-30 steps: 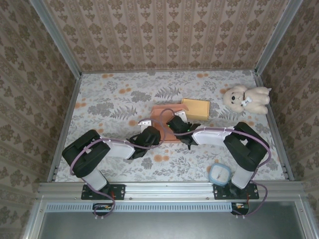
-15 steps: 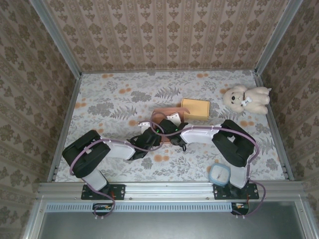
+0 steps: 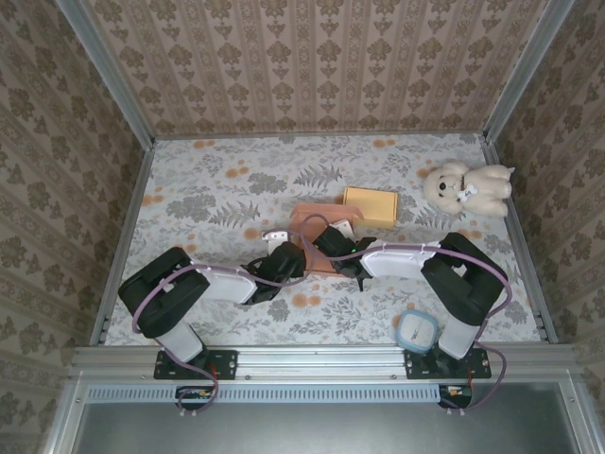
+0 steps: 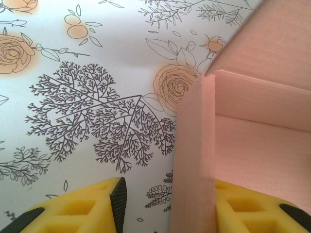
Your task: Fold the paper box
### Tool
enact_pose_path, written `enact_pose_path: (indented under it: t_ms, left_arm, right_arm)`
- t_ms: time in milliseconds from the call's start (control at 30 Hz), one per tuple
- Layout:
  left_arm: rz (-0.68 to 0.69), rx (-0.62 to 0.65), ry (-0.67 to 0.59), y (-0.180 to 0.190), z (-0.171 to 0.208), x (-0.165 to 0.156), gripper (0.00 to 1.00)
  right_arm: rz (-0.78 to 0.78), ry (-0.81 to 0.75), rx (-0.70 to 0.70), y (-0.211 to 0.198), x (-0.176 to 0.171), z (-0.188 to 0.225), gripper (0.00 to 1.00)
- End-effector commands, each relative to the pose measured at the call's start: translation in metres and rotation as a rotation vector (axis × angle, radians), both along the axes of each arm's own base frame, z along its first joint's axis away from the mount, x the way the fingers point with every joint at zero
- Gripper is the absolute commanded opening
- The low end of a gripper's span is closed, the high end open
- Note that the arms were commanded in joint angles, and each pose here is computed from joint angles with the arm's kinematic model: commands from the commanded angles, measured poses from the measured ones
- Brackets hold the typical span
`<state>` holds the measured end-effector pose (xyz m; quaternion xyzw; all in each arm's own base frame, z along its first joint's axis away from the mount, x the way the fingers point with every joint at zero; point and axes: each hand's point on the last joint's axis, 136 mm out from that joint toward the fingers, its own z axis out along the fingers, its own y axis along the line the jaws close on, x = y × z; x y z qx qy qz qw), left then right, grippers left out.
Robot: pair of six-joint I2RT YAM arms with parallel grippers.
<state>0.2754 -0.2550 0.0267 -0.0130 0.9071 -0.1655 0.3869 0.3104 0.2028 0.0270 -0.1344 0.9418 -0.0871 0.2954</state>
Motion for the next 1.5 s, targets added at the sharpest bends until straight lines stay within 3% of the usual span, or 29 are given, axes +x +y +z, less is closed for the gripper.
enact_pose_path:
  t_ms: [0, 100, 333, 533, 767, 1000, 1233, 1467]
  left_arm:
    - [0.004, 0.155, 0.091, 0.03, -0.03, -0.018, 0.44]
    - [0.006, 0.157, 0.09, 0.031, -0.029, -0.018, 0.44]
    - [0.032, 0.155, 0.08, 0.037, -0.027, -0.019, 0.44]
    - [0.048, 0.155, 0.081, 0.039, -0.029, -0.02, 0.44]
    - [0.049, 0.138, 0.074, 0.033, -0.024, -0.016, 0.44]
    - [0.057, 0.115, 0.053, 0.028, -0.014, -0.014, 0.45]
    - [0.069, 0.064, 0.016, 0.024, 0.005, -0.012, 0.48]
    - [0.07, 0.032, -0.029, 0.017, 0.028, -0.014, 0.48]
  right_arm:
    - [0.05, 0.065, 0.117, 0.015, -0.013, -0.003, 0.36]
    - [0.053, 0.085, 0.105, 0.012, -0.017, -0.004, 0.36]
    - [-0.016, 0.069, -0.127, -0.03, -0.017, -0.003, 0.33]
    - [-0.048, 0.04, -0.212, -0.041, -0.012, 0.005, 0.32]
    - [0.051, 0.024, 0.167, 0.013, -0.017, 0.014, 0.4]
    - [0.06, -0.051, 0.359, 0.024, -0.022, 0.044, 0.49]
    - [0.025, -0.131, 0.406, 0.001, -0.031, 0.07, 0.52]
    - [0.021, -0.113, 0.405, -0.012, -0.029, 0.067, 0.49]
